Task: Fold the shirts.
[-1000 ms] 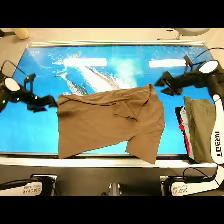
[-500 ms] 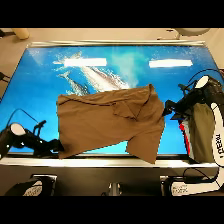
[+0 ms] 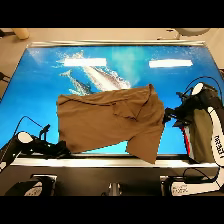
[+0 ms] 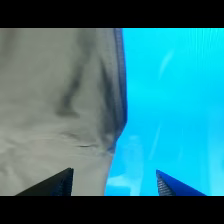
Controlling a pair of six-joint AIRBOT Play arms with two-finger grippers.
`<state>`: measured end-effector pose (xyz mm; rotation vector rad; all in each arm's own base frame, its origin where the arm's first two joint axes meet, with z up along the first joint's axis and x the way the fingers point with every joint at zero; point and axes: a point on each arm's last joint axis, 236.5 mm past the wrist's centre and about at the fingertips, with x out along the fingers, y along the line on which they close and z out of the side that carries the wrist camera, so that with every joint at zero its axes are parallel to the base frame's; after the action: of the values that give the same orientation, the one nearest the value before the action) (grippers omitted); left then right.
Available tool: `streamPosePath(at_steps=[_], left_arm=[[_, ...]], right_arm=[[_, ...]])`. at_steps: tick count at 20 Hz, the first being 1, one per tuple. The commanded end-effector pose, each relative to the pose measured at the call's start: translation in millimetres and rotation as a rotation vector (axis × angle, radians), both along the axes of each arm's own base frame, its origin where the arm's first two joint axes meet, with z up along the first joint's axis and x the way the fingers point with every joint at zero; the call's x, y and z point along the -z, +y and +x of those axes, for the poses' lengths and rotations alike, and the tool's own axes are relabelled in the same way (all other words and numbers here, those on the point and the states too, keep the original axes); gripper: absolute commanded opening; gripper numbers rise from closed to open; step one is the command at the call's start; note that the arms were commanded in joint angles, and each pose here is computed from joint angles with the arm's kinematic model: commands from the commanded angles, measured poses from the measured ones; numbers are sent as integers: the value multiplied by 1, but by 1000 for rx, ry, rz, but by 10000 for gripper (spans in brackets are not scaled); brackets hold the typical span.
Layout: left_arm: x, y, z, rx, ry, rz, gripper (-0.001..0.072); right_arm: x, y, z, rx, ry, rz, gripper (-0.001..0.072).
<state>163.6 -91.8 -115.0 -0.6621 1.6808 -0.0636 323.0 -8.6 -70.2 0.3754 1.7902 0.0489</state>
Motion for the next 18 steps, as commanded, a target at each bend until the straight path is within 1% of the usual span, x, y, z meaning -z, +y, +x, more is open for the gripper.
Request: streamPosePath(at_steps=[1, 4, 5, 8, 9, 10, 11, 12, 15, 18], left_arm=[[-2, 4, 14, 4, -57, 30, 23], [-17, 5, 26, 18, -116, 33, 22], [-22, 5, 30, 20, -137, 33, 22], [-39, 4, 38, 28, -193, 33, 21], [-43, 4, 39, 30, -204, 32, 20], [-45, 4, 40, 32, -210, 32, 20], [-46, 4, 39, 35, -210, 30, 20], [-47, 4, 39, 39, -209, 32, 20], [-49, 15, 39, 74, -216, 83, 18], [-67, 26, 58, 96, -282, 135, 18]], right_arm=[[17, 3, -2, 13, -15, 5, 553], [27, 13, 5, 32, -60, 42, 549], [29, 17, 9, 45, -79, 56, 527], [35, 25, 16, 86, -113, 86, 521], [37, 27, 16, 94, -114, 93, 479], [38, 29, 15, 97, -106, 101, 295], [38, 31, 15, 107, -101, 109, 92], [36, 34, 16, 112, -103, 121, 22], [19, 36, 19, 55, -137, 141, 20], [-22, 32, 44, 33, -290, 118, 20]])
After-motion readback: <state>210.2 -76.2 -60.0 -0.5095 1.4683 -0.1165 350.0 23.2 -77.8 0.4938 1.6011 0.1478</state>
